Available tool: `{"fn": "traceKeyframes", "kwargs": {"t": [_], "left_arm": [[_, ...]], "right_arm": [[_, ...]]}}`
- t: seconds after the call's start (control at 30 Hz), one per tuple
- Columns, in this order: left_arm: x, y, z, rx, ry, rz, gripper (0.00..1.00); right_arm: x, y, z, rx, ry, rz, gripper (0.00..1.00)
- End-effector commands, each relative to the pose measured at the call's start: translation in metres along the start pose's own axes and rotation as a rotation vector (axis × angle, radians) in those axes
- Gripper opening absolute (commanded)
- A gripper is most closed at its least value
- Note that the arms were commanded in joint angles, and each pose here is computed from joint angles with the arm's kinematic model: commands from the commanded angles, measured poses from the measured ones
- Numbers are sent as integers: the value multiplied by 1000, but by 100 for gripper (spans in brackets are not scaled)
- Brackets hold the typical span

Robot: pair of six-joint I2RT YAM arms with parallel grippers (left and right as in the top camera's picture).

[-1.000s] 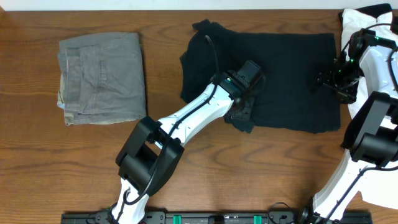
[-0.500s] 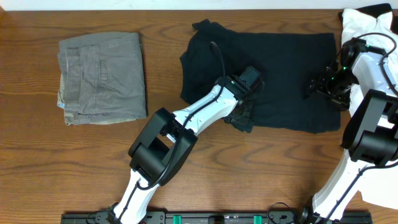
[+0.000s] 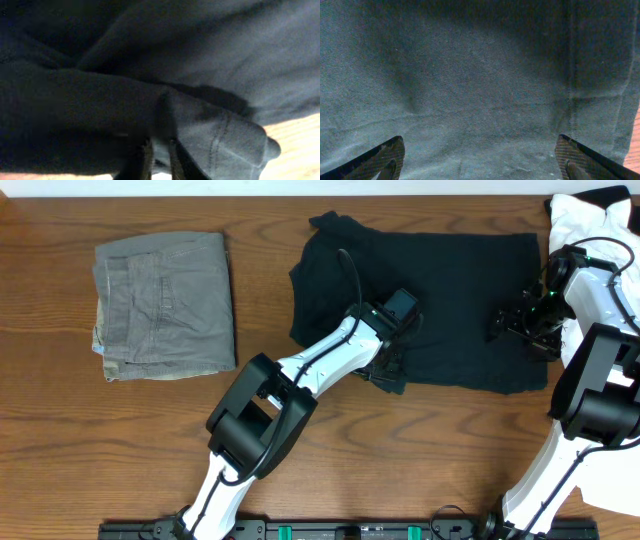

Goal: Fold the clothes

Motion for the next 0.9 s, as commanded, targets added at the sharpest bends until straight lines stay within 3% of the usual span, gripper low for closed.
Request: {"fn": "traceKeyframes", "kwargs": {"t": [0.0, 0.57, 0.87], "left_arm": [[-25, -7, 2, 10, -48, -15, 33], [-26, -51, -5, 185, -148, 120, 58], [-16, -52, -6, 217, -149, 168, 59]], "right_arm": [[4, 3, -1, -2, 9, 4, 95], [4, 3, -1, -3, 5, 6, 99], [4, 3, -1, -3, 5, 5, 99]]}}
Point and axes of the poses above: each gripper's point midway between its finger pads, its own x axis out along the fingers, its own y axis along the line the jaws close on, z = x × y, the point moved 6 cm from there along -x, back along the fingers, and after that the axes turned 10 degrees about x, right-handed, at the moved point
